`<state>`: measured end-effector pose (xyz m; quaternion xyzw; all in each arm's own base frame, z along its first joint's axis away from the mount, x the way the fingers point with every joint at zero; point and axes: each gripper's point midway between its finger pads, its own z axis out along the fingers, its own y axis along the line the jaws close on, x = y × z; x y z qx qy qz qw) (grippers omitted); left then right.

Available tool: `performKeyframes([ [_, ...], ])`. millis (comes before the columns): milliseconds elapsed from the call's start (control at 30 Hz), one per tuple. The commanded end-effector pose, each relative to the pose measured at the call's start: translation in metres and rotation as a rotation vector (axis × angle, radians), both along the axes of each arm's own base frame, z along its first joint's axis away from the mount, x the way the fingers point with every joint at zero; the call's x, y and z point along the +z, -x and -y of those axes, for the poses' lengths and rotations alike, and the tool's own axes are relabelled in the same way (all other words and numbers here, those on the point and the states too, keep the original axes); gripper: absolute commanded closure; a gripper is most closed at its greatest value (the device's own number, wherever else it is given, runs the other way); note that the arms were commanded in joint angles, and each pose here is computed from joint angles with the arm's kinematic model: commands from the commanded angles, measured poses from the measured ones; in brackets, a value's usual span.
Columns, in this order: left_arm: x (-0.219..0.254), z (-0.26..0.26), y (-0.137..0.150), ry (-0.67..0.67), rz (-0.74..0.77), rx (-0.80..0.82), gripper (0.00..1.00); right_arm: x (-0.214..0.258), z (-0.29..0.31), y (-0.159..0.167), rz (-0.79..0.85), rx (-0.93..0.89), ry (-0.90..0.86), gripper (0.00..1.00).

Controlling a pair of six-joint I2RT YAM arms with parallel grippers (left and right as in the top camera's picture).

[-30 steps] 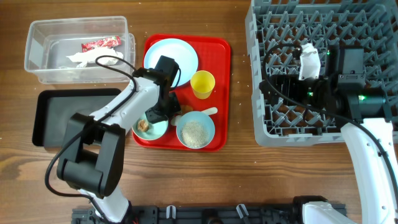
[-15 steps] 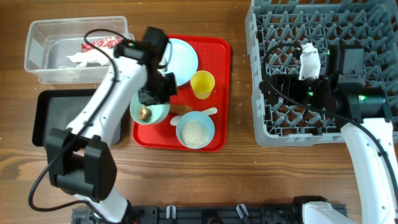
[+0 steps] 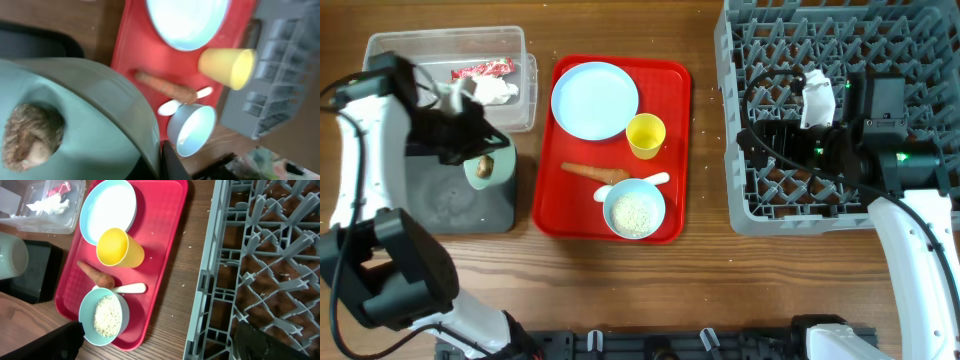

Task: Sort waste into correct bins and load items into the dishwasher rack
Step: 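Carry the green bowl left and tip the mushroom onto the black tray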

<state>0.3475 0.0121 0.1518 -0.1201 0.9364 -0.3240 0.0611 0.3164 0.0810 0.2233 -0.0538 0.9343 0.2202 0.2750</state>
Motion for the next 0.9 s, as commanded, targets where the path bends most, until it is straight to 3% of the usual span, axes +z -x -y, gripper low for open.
performKeyframes([
  [0, 0.012, -0.023, -0.009, 0.185, 0.156, 0.027, 0.96, 0.003, 0.002, -0.003, 0.011, 0.003, 0.012, 0.00],
  [367, -0.021, -0.103, -0.011, 0.448, 0.189, 0.317, 0.96, 0.002, 0.002, -0.003, 0.007, 0.003, 0.012, 0.00],
  [533, 0.006, -0.105, -0.013, 0.713, 0.179, 0.458, 0.96, 0.002, 0.002, -0.002, 0.006, 0.003, 0.012, 0.00],
  [633, 0.007, -0.109, -0.010, 0.705, 0.199, 0.459, 0.96, 0.001, 0.002, -0.002, 0.003, 0.003, 0.012, 0.00],
  [767, -0.018, -0.113, 0.001, 0.544, 0.192, 0.372, 0.96, 0.002, 0.002, -0.002, 0.004, 0.003, 0.012, 0.00],
  [867, -0.020, -0.116, 0.004, 0.532, 0.186, 0.375, 0.96, 0.002, 0.002, -0.002, 0.003, 0.002, 0.011, 0.00],
])
